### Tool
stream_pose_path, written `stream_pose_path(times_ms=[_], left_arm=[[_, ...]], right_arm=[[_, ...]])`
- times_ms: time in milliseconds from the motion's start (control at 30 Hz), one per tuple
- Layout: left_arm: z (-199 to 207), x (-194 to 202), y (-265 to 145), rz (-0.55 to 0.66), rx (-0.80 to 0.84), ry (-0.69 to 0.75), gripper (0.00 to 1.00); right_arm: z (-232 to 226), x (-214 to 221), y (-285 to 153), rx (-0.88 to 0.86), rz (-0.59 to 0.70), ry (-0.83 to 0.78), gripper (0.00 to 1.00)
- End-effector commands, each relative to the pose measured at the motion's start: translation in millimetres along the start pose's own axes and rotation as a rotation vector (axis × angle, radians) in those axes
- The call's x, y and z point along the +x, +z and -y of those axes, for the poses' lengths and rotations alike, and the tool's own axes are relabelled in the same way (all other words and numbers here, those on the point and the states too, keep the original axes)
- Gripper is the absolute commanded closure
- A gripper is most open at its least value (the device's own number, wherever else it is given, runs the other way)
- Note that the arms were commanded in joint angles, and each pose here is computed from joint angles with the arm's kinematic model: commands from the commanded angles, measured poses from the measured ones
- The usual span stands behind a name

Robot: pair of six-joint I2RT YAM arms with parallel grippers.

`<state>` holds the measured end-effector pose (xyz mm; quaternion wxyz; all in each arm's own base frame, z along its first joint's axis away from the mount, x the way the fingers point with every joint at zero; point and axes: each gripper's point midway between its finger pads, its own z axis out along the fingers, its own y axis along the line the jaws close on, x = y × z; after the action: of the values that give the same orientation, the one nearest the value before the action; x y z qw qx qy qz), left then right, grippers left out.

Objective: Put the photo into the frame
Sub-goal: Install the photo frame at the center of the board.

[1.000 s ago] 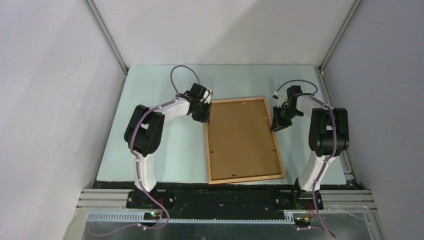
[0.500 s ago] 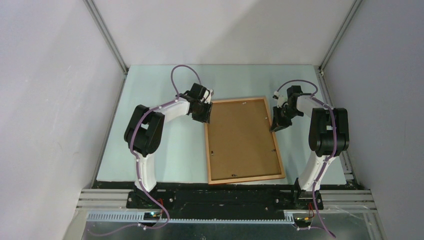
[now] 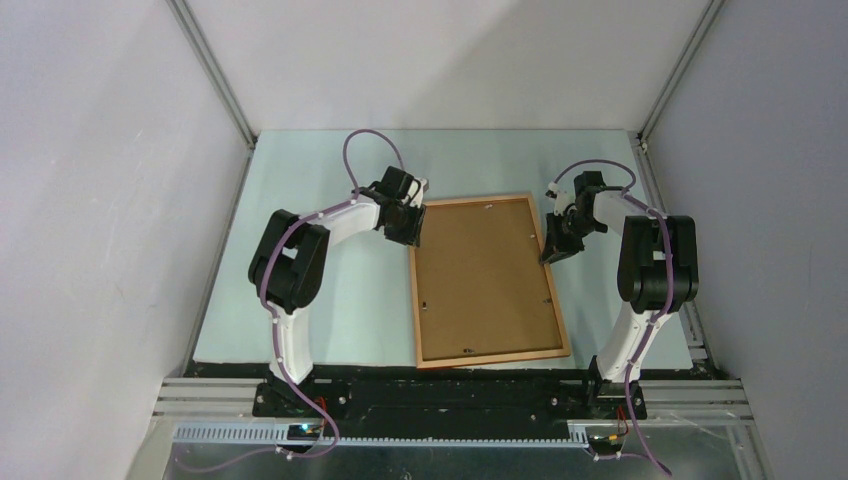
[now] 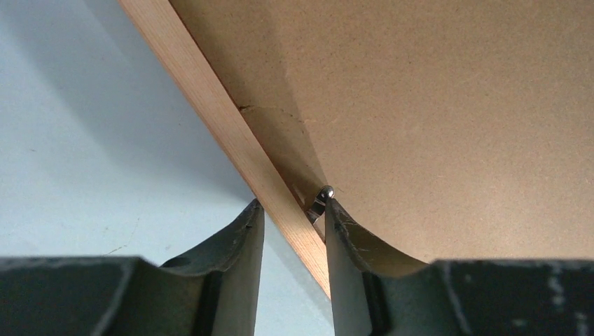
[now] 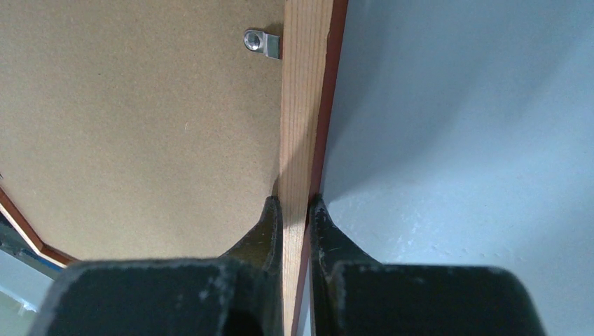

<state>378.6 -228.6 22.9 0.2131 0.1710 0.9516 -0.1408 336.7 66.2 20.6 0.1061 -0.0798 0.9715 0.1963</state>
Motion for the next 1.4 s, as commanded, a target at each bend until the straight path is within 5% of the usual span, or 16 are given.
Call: stream_pose_path(times_ms=[0, 867, 933, 1133, 1367], left_arm=[[-2.7, 15.8, -0.2, -0.042, -0.022, 0.041, 0.64], [-11.2, 8.5, -5.6, -0.024, -0.064, 0.100, 0.92], [-11.8, 7.5, -5.8, -0.023, -0.066, 0.104, 0.87], [-9.9, 3.0, -8.7, -0.016, -0.063, 0.103, 0.48], [-7.3, 1.9, -17.9, -0.009, -0.053, 0.102, 0.22]], right_arm=[[-8.3, 11.6, 6.0, -0.072, -0.039, 0.031, 1.00], [-6.7, 9.8, 5.7, -0.071, -0.030, 0.038, 1.00], [-6.8, 8.9, 6.0, -0.070, -0.027, 0.044, 1.00], [-5.8, 6.2, 7.6, -0.061, -0.019, 0.079, 1.00], [-1.5, -1.5, 9.6, -0.080, 0.008, 0.177, 1.00]])
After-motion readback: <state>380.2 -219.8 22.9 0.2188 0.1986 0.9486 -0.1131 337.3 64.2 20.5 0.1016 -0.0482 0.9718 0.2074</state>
